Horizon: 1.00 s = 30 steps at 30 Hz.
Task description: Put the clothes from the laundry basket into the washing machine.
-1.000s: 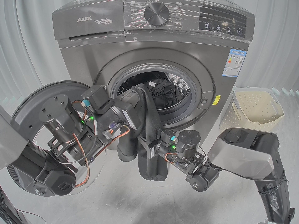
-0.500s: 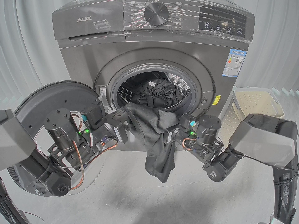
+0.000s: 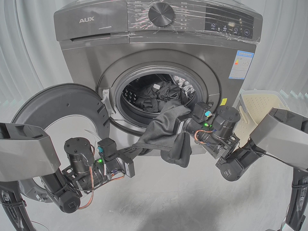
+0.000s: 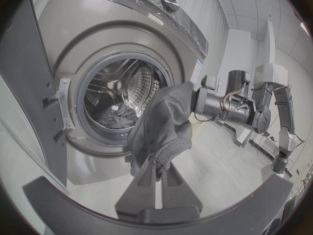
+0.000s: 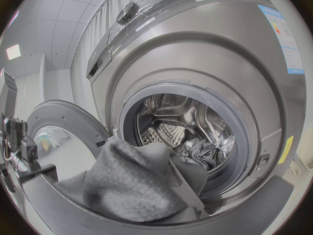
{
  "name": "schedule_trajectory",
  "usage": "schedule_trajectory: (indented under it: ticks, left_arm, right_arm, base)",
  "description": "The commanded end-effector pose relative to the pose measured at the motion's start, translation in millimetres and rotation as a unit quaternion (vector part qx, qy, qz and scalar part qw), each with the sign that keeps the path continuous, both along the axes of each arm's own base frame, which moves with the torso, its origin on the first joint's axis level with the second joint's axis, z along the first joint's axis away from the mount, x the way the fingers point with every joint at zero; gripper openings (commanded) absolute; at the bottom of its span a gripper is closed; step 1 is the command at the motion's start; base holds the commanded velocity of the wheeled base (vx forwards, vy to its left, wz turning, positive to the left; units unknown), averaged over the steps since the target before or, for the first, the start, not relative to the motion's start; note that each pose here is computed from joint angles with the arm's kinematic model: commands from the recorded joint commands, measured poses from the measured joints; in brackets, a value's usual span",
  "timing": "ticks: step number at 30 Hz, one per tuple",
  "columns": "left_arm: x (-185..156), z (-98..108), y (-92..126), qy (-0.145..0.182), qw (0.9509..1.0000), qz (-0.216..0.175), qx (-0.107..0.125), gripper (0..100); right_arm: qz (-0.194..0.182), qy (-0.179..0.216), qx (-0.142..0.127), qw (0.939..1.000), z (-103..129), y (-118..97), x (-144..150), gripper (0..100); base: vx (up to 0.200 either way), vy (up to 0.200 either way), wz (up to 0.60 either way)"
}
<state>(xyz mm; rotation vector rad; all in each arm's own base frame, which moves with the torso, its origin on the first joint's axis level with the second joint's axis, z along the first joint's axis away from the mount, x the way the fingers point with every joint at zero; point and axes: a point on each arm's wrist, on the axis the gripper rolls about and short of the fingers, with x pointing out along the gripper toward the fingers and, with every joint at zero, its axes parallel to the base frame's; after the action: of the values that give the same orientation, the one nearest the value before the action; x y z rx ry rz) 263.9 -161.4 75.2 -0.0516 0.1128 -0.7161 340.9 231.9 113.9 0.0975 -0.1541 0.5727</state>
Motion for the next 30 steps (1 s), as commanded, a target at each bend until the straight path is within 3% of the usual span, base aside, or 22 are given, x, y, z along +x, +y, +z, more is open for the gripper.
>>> schedule_trajectory:
  ticks: [1, 2, 3, 9, 15, 18, 26, 30]
  left_arm:
    - [1.1, -12.5, -0.9, 0.019, 0.9997, -0.007, 0.011, 0]
    - [0.8, -12.8, -0.7, 0.019, 0.9997, -0.007, 0.011, 0]
    - [0.8, -12.8, -0.7, 0.019, 0.9997, -0.007, 0.011, 100]
    - [-16.3, -26.8, 8.2, 0.058, 0.9975, -0.013, 0.037, 100]
    - [-27.5, -33.6, 12.2, 0.071, 0.9949, -0.04, 0.059, 100]
    - [-22.4, -29.2, 7.6, 0.057, 0.9961, -0.043, 0.051, 100]
    - [8.3, -2.0, -11.9, -0.017, 0.9988, -0.047, 0.002, 100]
    - [14.4, -0.3, -17.8, -0.026, 0.9981, -0.056, -0.005, 100]
  right_arm:
    - [0.001, -0.009, 0.006, 0.9999, 8.4, -0.6, -2.6, 0]
    - [0.001, -0.01, 0.007, 0.9999, 8.6, -0.6, -2.6, 0]
    - [0.001, -0.01, 0.007, 0.9999, 8.6, -0.6, -2.6, 0]
    - [-0.004, -0.02, 0.012, 0.9997, 17.9, -6.0, -1.8, 0]
    - [-0.004, -0.024, 0.016, 0.9996, 24.4, -7.5, -4.1, 0]
    - [0.003, -0.02, 0.013, 0.9997, 21.5, -3.7, -9.3, 0]
    - [0.027, -0.006, 0.008, 0.9996, 14.5, 12.2, -22.9, 0]
    - [0.029, -0.004, 0.01, 0.9995, 14.3, 16.6, -25.8, 0]
  base:
    - [0.0, 0.0, 0.0]
    - [0.0, 0.0, 0.0]
    - [0.0, 0.0, 0.0]
    - [0.0, 0.0, 0.0]
    - [0.0, 0.0, 0.0]
    - [0.0, 0.0, 0.0]
    - [0.0, 0.0, 0.0]
    - [0.0, 0.0, 0.0]
